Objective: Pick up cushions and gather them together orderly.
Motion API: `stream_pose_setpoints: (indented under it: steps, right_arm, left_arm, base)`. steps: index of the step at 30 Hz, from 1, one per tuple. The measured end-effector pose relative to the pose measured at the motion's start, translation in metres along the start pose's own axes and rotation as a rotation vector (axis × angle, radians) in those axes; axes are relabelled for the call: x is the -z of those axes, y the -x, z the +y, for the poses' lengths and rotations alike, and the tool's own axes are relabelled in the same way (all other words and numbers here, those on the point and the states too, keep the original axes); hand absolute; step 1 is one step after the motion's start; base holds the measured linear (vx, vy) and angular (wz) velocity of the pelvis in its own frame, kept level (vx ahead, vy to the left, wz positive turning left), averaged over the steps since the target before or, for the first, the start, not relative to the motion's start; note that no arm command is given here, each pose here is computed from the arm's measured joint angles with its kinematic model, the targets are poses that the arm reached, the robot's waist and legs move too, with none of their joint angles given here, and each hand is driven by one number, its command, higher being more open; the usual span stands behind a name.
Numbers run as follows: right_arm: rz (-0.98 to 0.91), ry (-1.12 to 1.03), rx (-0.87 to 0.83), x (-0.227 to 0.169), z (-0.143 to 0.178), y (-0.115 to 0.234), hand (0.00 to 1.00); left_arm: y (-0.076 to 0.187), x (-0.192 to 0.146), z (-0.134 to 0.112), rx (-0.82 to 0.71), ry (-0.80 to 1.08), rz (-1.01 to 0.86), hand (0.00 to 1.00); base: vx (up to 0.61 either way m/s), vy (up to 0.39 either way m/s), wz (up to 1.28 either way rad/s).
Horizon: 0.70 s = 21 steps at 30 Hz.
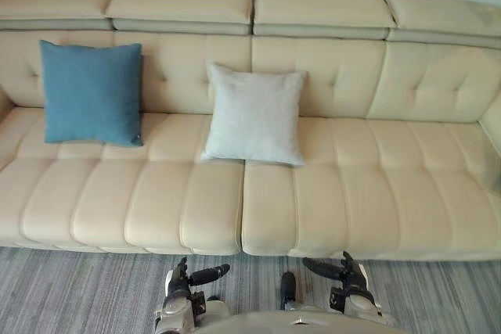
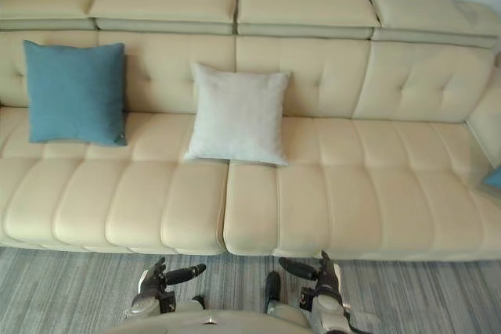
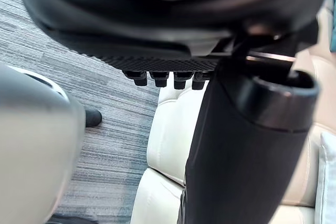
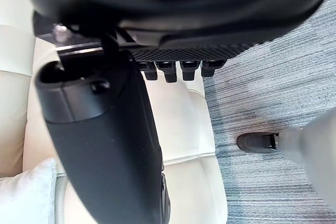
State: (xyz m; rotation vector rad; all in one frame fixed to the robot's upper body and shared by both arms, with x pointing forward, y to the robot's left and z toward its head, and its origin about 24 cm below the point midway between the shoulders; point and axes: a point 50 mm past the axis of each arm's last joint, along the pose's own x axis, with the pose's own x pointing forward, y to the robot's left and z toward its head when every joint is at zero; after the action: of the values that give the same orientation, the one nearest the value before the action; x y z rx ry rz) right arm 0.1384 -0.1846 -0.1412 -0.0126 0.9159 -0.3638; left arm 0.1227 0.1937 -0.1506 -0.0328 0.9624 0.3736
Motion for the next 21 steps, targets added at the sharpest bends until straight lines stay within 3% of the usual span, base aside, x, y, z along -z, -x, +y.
stream_pose_setpoints:
  steps: [4, 8, 16, 21]
  right_arm:
    - [0.013, -0.014, -0.012, 0.004, 0.007, 0.002, 1.0]
    - [-0.045, -0.004, -0.001, -0.022, 0.011, -0.006, 1.0]
    - [-0.028, 0.011, 0.008, -0.014, 0.012, -0.003, 1.0]
    - [-0.013, 0.018, 0.019, -0.01, 0.008, -0.003, 1.0]
  left_arm:
    - [-0.002, -0.012, 0.002, -0.006, 0.003, -0.045, 1.0]
    - [-0.003, -0.028, -0.017, 0.048, -0.014, -0.089, 1.0]
    - [0.001, -0.025, -0.04, 0.13, -0.067, -0.091, 1.0]
    - [0.002, -0.023, -0.042, 0.148, -0.109, -0.09, 1.0]
  base:
    - [-0.01, -0.12, 0.22]
    - [-0.16, -0.087, -0.22]
    - [-0.16, -0.058, 0.27]
    - [-0.12, 0.109, 0.14]
